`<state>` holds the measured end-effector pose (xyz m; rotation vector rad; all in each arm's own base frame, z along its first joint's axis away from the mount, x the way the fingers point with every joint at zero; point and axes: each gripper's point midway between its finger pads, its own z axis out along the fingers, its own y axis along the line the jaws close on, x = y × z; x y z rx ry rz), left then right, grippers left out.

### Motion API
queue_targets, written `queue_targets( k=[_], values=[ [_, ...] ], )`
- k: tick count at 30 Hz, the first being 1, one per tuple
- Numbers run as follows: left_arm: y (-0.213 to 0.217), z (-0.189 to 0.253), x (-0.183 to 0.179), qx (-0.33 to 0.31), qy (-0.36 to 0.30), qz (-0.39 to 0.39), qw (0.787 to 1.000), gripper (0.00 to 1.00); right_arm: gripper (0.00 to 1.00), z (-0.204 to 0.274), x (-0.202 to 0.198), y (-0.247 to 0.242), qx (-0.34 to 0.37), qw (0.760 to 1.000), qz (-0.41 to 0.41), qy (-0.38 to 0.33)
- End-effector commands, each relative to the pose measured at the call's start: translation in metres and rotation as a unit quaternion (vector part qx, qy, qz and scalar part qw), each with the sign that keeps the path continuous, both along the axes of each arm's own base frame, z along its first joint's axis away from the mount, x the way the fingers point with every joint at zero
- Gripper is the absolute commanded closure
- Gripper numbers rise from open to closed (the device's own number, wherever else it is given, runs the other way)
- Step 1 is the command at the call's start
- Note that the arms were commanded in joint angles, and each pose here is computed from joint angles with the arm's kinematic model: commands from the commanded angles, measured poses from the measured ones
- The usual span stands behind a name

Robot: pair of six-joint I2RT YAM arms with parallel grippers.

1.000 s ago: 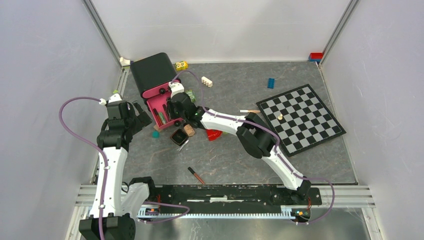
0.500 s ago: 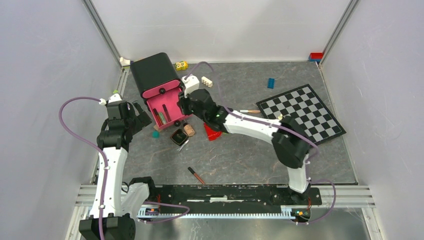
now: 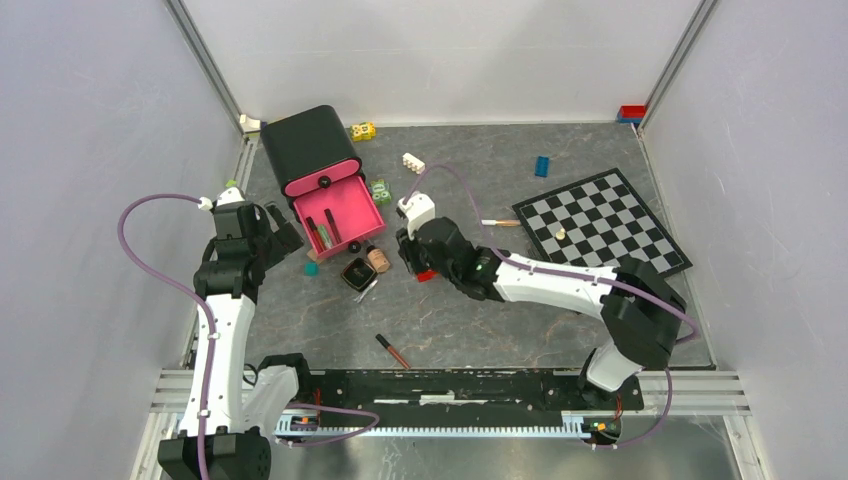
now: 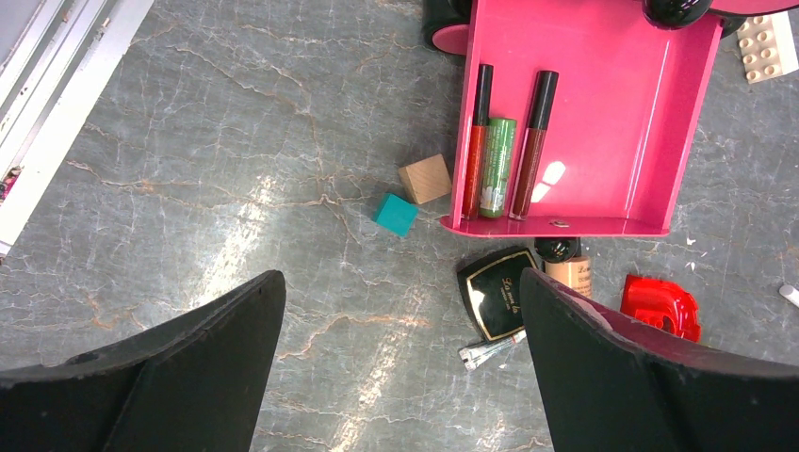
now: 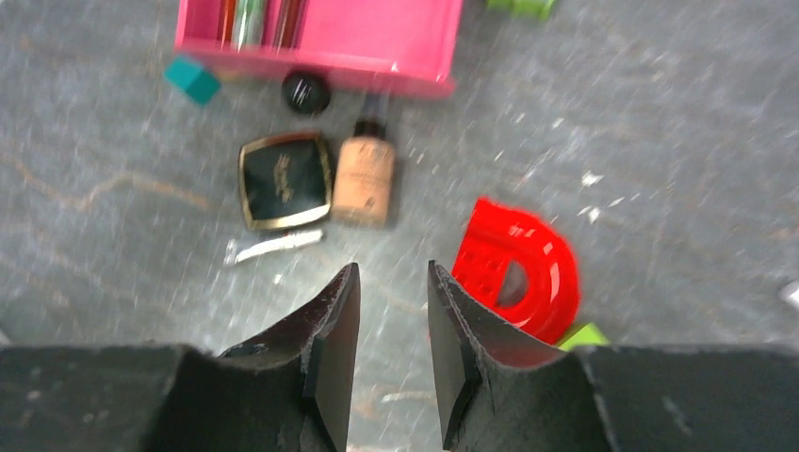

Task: Organize the makeup
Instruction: Pick up the lipstick at the center of the board.

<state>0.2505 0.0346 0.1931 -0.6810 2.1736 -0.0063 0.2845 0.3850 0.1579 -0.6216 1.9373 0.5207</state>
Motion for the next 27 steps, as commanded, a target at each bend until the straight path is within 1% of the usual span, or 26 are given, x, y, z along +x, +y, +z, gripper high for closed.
queue_targets(
  k=[1, 5, 11, 18, 27],
  values=[
    [0.0, 0.008, 0.006, 0.004, -0.018, -0.004, 1.0, 0.0, 0.61, -0.021, -0.053, 0.009, 0.0, 0.998, 0.038, 0.058],
    [0.001, 0.007, 0.006, 0.004, -0.017, -0.003, 1.0, 0.0, 0.59, -0.048, -0.1, 0.022, -0.007, 0.992, 0.072, 0.108],
    [0.0, 0.006, 0.007, 0.003, -0.014, -0.005, 1.0, 0.0, 0.57, -0.075, -0.148, 0.04, -0.062, 0.98, 0.117, 0.149],
    [0.0, 0.007, 0.006, 0.003, -0.016, -0.005, 1.0, 0.0, 0.56, -0.099, -0.164, 0.042, -0.126, 0.972, 0.116, 0.164],
    [0.0, 0.007, 0.006, 0.003, -0.018, -0.006, 1.0, 0.0, 0.54, -0.115, -0.18, 0.05, -0.148, 0.962, 0.14, 0.182]
  ],
)
